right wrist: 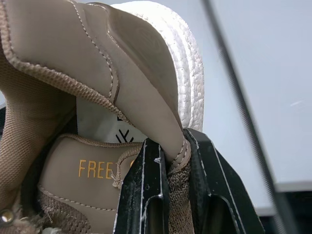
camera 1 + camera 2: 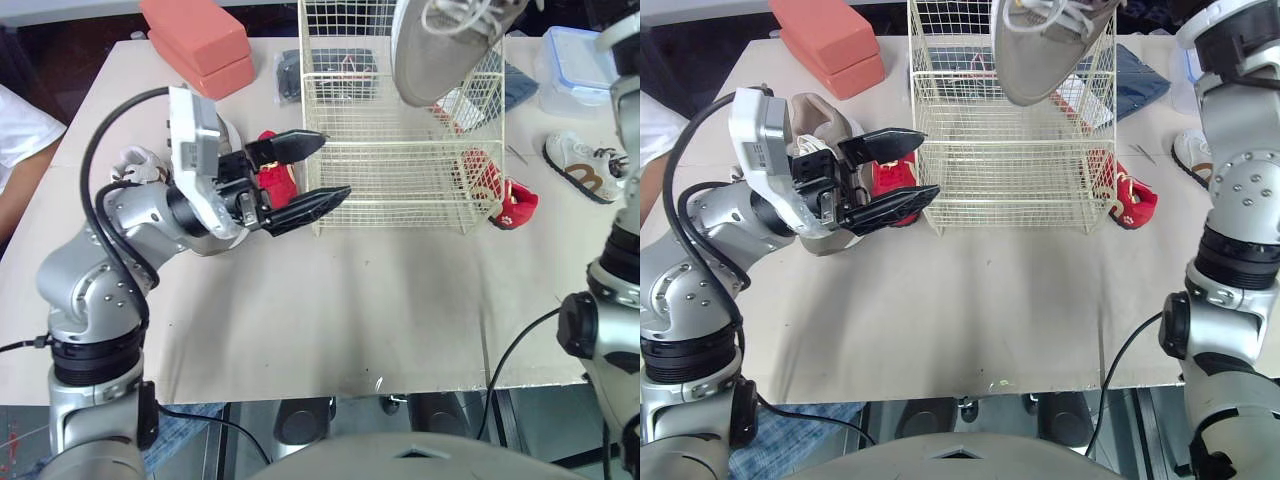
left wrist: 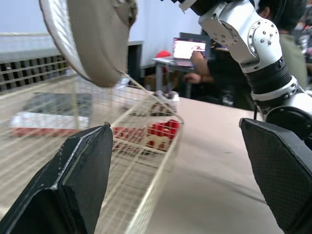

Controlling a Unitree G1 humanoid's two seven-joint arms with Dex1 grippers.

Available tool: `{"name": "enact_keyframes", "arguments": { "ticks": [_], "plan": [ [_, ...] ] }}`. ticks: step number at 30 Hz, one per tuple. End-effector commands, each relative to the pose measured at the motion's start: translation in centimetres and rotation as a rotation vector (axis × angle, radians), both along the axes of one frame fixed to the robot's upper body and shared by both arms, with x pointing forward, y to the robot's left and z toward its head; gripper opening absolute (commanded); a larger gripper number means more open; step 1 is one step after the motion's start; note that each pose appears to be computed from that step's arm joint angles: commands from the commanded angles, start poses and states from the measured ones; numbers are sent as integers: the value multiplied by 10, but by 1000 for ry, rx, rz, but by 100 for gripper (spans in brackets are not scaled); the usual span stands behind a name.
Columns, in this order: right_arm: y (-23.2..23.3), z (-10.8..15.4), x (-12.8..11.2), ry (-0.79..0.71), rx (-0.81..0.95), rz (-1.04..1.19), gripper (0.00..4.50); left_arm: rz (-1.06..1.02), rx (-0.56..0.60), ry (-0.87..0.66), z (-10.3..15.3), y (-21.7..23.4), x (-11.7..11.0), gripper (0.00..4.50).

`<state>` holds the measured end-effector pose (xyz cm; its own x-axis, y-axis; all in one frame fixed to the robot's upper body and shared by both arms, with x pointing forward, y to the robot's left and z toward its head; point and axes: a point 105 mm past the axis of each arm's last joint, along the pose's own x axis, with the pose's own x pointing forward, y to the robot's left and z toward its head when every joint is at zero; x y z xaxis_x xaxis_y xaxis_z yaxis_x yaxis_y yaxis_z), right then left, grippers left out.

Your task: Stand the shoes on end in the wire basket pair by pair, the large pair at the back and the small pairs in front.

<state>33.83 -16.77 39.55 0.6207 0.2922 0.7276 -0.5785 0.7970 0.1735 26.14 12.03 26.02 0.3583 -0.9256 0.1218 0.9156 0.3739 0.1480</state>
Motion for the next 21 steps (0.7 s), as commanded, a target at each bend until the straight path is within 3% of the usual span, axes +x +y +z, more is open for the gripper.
{"name": "enact_keyframes", "arguments": {
  "ticks": [1,13,21],
  "plan": [
    [-14,25,-8,-136,42,-87,0,49,13,-61,12,9,-3,448],
    [-21,30,10,-201,74,-153,0,122,15,-100,26,22,-3,448],
    [-11,2,24,-211,-173,-258,0,225,20,-141,31,29,9,448]
  ]
}}
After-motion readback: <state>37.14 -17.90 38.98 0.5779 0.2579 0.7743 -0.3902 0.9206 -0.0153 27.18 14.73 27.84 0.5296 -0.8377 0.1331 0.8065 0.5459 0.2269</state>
